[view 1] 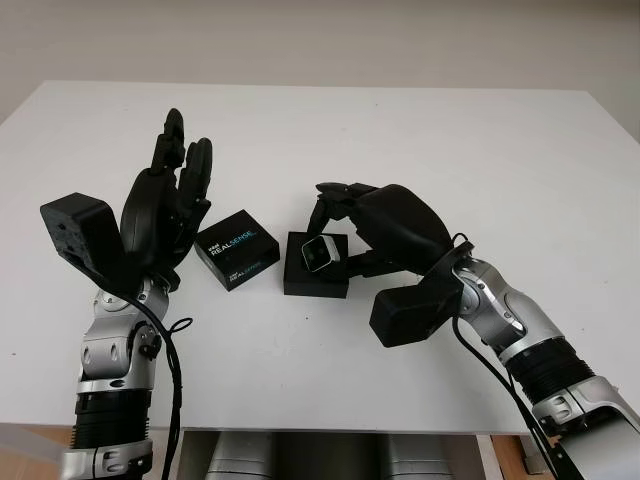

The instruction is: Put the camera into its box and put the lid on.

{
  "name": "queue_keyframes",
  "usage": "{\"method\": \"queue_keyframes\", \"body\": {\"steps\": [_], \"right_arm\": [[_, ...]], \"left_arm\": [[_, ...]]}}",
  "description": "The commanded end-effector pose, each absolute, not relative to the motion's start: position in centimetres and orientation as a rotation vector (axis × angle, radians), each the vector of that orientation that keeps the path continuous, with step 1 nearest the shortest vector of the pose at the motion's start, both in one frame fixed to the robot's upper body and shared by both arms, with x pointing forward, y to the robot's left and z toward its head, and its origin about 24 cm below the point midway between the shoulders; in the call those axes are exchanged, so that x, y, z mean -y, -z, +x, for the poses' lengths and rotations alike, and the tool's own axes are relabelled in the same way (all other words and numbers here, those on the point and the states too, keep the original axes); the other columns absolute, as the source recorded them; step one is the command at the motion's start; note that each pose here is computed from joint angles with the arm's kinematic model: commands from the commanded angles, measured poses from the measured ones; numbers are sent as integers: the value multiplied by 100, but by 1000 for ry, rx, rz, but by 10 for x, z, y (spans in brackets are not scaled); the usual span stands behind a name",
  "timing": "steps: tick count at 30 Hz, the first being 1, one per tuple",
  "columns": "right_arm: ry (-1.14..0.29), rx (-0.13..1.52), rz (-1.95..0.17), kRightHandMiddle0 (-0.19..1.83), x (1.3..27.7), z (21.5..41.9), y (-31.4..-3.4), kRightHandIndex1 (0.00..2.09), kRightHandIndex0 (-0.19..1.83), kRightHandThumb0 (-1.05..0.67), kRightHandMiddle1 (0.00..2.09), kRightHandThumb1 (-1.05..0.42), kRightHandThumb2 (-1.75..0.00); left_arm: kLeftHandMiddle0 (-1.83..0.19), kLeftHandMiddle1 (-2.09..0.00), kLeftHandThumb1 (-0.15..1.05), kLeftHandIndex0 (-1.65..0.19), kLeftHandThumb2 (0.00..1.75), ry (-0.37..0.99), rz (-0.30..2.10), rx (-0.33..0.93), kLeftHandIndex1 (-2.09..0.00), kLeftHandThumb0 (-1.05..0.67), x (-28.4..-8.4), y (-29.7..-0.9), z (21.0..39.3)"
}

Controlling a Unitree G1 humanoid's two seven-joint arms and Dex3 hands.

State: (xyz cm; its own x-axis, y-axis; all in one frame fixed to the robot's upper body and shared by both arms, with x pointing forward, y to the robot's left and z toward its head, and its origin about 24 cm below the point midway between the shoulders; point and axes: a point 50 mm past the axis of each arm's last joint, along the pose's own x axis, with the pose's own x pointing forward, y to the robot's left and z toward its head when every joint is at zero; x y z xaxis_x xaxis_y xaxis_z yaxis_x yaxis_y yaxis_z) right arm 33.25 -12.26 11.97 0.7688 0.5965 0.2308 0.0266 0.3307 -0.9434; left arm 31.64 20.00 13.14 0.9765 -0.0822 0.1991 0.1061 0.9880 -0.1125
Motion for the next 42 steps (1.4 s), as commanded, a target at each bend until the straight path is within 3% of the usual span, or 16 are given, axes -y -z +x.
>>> {"method": "queue_keyframes", "body": {"steps": [1, 16, 23, 36, 42], "right_arm": [[-378, 640, -1158, 51, 123, 335, -128, 8, 47, -43, 142, -89, -5], [-330, 526, -857, 48, 125, 339, -131, 6, 43, -40, 145, -89, -6], [-315, 422, -616, 47, 129, 341, -130, 5, 41, -40, 145, -88, -5], [-301, 224, -318, 41, 136, 339, -115, 1, 34, -50, 163, -90, -5], [-287, 143, -239, 36, 136, 333, -107, 0, 31, -45, 164, -91, -6]], "left_arm": [[19, 0, 105, 19, 46, 104, -107, 213, 0, -66, -200, -136, 316], [19, 0, 105, 19, 44, 107, -118, 208, 0, -66, -199, -136, 316], [19, 0, 105, 19, 44, 103, -123, 206, 0, -66, -199, -135, 316], [19, 0, 105, 19, 43, 107, -127, 204, 0, -66, -199, -134, 315], [19, 0, 105, 19, 43, 104, -129, 203, 0, -66, -199, -134, 315]]}}
